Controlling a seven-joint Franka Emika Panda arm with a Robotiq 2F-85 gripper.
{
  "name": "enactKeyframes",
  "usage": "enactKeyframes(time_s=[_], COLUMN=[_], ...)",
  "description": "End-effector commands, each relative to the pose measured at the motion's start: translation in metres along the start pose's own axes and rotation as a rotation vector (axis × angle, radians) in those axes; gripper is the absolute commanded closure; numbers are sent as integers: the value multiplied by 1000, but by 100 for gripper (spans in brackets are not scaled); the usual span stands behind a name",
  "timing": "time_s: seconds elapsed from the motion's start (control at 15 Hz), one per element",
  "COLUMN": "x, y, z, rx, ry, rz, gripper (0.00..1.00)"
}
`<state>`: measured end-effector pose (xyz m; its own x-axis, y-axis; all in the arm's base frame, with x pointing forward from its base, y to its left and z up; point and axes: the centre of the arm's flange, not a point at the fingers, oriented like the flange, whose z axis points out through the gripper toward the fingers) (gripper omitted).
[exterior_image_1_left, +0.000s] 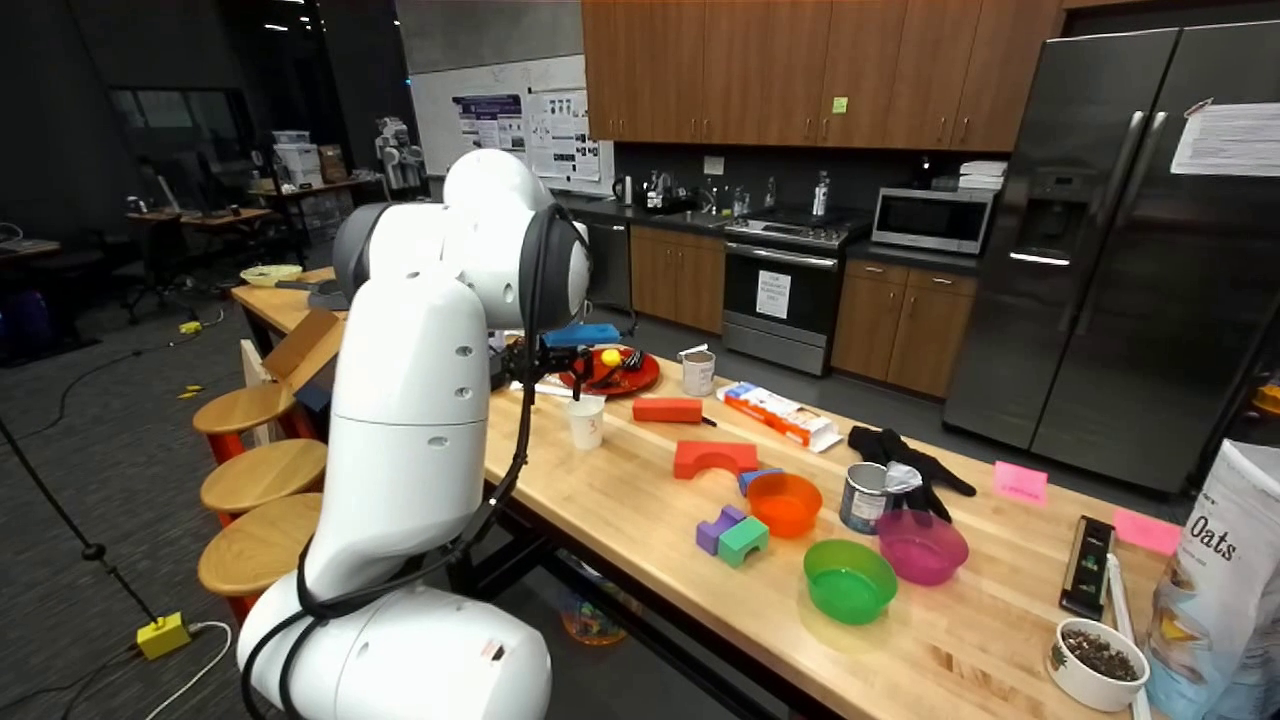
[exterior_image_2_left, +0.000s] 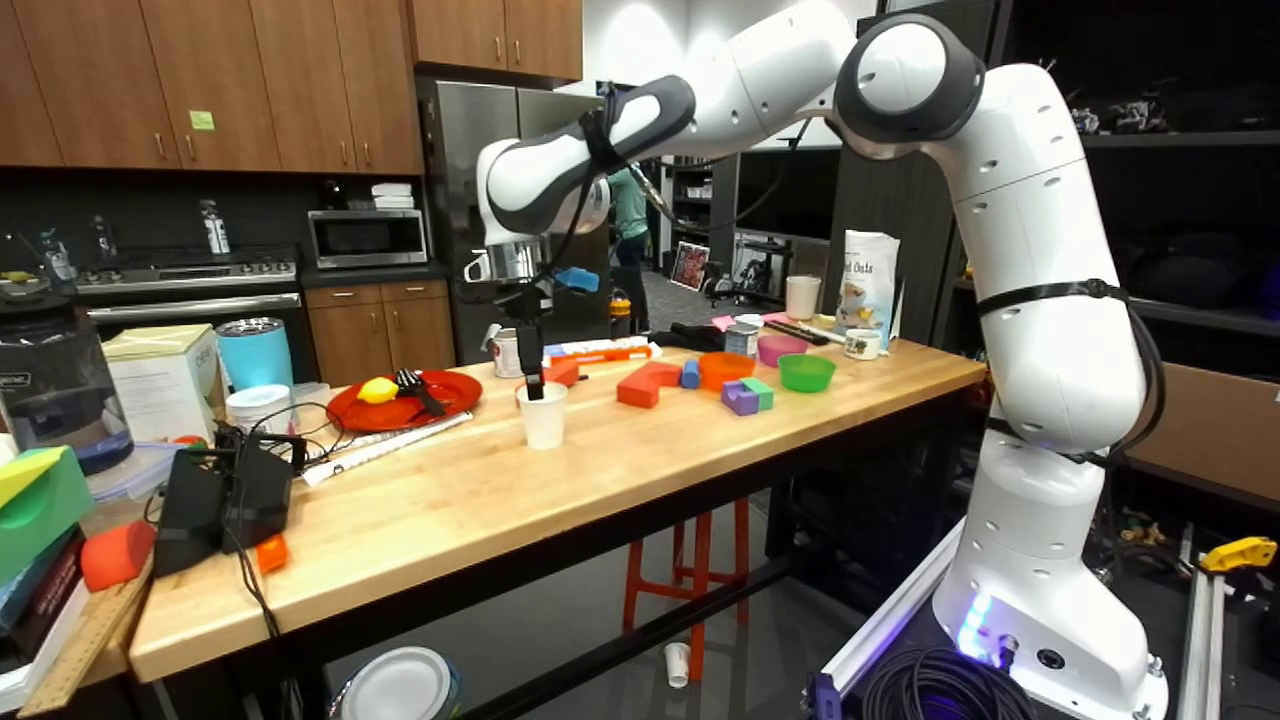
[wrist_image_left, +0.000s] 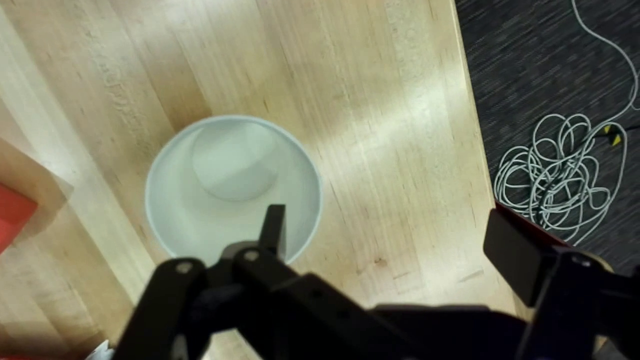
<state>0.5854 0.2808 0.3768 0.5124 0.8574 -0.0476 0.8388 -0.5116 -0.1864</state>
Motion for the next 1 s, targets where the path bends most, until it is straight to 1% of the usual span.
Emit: enactKeyframes(time_s=[0.0,0.53,0.6,0.67,0.73,0.93], x=[12,33,35,36,37,37], y=[17,41,43,44,45,46], z=[0,34,38,40,44,46], rx=[35,111,120,128,138,159], ry=[-5,30,38,45,49,48], rz=[-20,-73,-73,-71,-65,-50], gripper=[0,0,25,26,31,54])
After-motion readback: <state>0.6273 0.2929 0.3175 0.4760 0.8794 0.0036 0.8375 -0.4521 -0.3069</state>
